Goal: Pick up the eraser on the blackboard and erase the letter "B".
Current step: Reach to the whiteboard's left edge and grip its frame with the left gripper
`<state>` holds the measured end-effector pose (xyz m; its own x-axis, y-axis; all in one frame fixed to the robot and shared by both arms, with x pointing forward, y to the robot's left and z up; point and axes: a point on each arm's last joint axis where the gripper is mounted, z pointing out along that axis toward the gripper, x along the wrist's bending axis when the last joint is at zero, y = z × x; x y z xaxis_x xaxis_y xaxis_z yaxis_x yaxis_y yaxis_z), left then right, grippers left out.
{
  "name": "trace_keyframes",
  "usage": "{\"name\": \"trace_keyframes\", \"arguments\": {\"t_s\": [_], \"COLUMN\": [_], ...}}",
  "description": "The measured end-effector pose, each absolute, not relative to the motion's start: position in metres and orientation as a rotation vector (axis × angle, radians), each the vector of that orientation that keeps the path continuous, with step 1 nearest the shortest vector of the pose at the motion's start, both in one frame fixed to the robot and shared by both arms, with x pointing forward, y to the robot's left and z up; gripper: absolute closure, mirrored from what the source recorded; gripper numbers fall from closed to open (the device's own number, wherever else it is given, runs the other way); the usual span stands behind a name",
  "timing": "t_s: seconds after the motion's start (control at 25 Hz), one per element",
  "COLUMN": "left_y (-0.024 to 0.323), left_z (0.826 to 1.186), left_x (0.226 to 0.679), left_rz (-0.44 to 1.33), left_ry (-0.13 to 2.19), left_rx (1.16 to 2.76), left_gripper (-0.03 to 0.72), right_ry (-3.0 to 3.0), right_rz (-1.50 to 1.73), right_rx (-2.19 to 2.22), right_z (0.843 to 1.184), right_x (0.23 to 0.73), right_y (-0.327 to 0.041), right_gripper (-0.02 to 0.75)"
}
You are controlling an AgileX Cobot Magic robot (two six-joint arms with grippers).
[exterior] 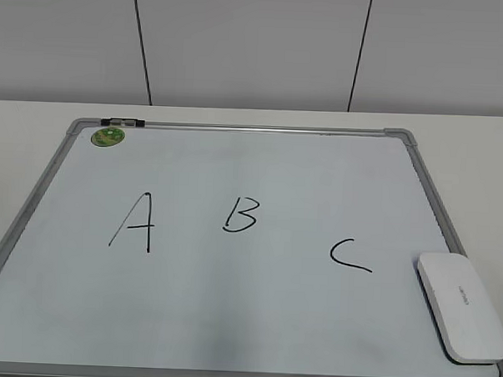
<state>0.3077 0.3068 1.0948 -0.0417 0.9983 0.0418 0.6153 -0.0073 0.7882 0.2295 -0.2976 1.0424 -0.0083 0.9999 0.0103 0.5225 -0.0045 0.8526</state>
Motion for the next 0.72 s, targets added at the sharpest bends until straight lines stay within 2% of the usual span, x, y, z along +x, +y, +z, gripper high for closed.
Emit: {"name": "trace_keyframes", "arguments": {"t_s": [0.2,0.52,0.72], "left_y": [0.305,0.297,0.295], "left_z": [1.096,1.096,1.082], "left_x": [0.370,0.469,0.520], "left_rz": [0.725,0.483,0.365], "left_ry": [1.842,1.959,2.025], "left_rx": [1.819,1.886,1.932], "left_gripper": [0.215,0.215,0.223], "right_ry": [1.607,1.607,1.607], "right_rz": [0.911,0.911,0.911], "right_rx": [1.603,1.603,1.603], "right_z": [1.042,1.042,1.042], "right_x": [0.230,0.230,0.230], "right_y": [-0.298,-0.298,-0.298], "right_gripper": [0.183,0.183,0.183]}}
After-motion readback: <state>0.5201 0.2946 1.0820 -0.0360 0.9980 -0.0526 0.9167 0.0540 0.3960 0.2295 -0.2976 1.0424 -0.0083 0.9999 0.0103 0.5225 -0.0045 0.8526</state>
